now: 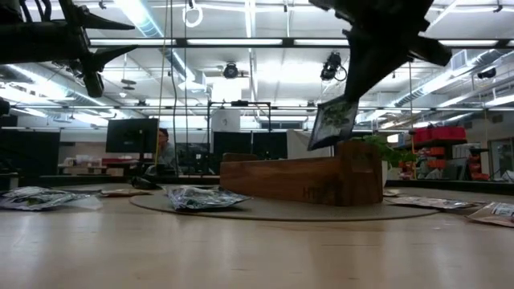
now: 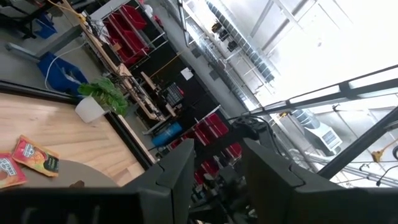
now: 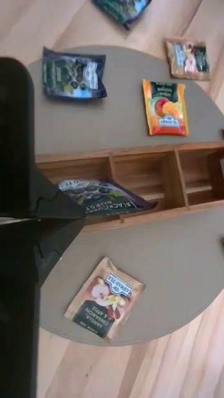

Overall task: Pick & Place Tea
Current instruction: Put the purple tea bag into the right section of the wooden organizer

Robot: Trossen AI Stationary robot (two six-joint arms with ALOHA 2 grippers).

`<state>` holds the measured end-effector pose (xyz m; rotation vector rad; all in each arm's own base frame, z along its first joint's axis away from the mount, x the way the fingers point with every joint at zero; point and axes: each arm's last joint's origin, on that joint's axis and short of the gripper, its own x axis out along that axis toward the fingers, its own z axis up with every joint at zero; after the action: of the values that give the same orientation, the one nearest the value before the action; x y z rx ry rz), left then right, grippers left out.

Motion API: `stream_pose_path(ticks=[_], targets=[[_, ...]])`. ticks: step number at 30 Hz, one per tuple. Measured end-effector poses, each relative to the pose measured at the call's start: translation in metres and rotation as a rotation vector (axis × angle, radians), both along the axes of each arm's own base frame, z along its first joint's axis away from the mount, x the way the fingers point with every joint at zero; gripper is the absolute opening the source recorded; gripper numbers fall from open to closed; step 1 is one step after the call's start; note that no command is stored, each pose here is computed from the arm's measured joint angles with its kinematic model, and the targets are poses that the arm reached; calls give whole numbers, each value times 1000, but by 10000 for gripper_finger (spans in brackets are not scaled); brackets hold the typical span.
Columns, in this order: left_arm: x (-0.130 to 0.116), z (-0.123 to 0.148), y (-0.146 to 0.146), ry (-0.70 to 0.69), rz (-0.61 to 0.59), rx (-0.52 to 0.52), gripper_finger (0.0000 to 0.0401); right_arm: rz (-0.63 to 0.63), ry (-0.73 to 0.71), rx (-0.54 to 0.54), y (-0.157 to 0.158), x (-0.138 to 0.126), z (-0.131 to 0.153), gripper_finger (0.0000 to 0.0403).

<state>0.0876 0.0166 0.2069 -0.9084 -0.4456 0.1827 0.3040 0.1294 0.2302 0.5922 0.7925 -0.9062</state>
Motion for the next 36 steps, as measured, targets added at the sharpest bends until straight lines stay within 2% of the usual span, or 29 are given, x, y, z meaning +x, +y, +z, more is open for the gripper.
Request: stream_pose_path(ticks=[15, 23, 36], targets=[[0, 0, 0, -1, 0, -1, 140, -36, 70, -33, -4, 0, -27, 0], [0, 0, 0, 0, 0, -1, 140, -55, 38, -15, -7, 1, -39, 0], [0, 0, 0, 0, 0, -1, 140, -50, 35, -21, -10, 1, -42, 0]])
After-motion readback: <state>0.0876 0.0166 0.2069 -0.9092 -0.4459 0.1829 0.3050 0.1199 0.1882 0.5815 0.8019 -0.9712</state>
